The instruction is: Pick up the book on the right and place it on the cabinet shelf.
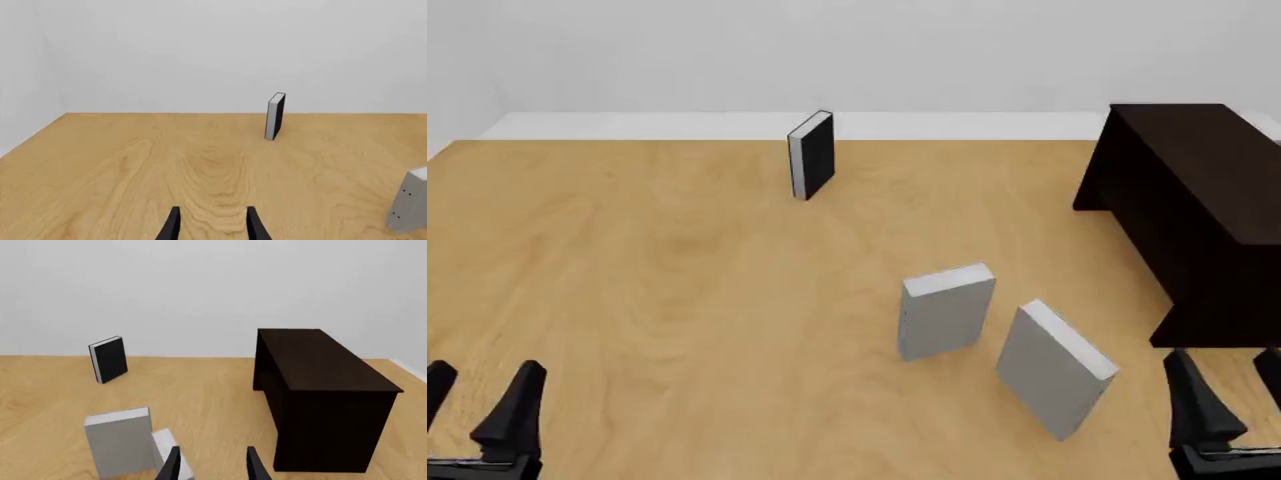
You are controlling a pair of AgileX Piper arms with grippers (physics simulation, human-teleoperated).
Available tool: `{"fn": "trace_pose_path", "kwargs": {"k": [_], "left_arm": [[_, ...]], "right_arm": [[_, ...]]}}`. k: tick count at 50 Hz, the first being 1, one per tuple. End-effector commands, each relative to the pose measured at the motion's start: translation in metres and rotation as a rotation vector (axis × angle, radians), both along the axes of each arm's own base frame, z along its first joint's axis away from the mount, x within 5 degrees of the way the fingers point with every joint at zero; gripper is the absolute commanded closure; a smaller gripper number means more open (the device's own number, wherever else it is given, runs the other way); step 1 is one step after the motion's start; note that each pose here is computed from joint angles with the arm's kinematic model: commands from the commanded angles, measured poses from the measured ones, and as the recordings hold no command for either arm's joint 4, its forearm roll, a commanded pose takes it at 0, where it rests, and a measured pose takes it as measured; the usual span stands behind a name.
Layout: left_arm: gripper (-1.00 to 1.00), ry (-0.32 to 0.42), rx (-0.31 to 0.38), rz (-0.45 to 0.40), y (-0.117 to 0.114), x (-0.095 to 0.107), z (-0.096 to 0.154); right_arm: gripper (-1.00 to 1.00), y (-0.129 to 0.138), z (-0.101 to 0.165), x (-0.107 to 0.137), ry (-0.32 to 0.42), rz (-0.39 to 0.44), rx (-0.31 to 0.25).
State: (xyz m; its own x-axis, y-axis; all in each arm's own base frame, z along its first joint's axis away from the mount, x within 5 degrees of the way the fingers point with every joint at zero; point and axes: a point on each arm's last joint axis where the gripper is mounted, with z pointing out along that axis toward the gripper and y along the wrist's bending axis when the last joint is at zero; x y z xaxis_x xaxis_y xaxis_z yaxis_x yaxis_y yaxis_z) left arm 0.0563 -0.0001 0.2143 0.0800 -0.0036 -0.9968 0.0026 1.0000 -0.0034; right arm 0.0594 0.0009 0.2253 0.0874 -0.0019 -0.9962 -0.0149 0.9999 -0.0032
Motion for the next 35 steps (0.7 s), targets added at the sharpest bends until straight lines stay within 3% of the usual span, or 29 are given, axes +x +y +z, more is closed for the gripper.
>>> {"fn": "trace_pose_path", "kwargs": {"k": [1, 11, 22, 27, 29, 32, 33, 35], "left_arm": [[-1.0, 0.007, 0.004, 0.006, 0.0, 0.002, -0.001], [-1.0, 0.019, 0.018, 0.008, 0.0, 0.003, -0.002], [-1.0, 0.033, 0.021, 0.002, 0.0, 0.004, -0.003], [-1.0, 0.036, 0.017, -0.004, 0.0, 0.004, -0.003], [-1.0, 0.036, 0.02, -0.008, -0.001, 0.004, -0.003], [-1.0, 0.036, 0.018, -0.007, -0.001, 0.004, -0.003], [-1.0, 0.036, 0.018, -0.008, -0.001, 0.004, -0.003], [-1.0, 0.032, -0.016, 0.004, 0.0, 0.004, -0.003]], "right_arm": [[-1.0, 0.0, -0.003, -0.004, 0.003, -0.004, -0.019], [-1.0, 0.003, 0.021, 0.007, 0.069, 0.044, -0.11], [-1.0, 0.008, 0.065, 0.02, 0.117, 0.097, -0.162], [-1.0, 0.011, 0.087, 0.028, 0.153, 0.12, -0.179], [-1.0, 0.011, 0.099, 0.03, 0.159, 0.119, -0.128], [-1.0, 0.014, 0.114, 0.033, 0.169, 0.143, -0.177], [-1.0, 0.013, 0.121, 0.033, 0.169, 0.135, -0.164], [-1.0, 0.015, 0.127, 0.036, 0.166, 0.155, -0.252]]}}
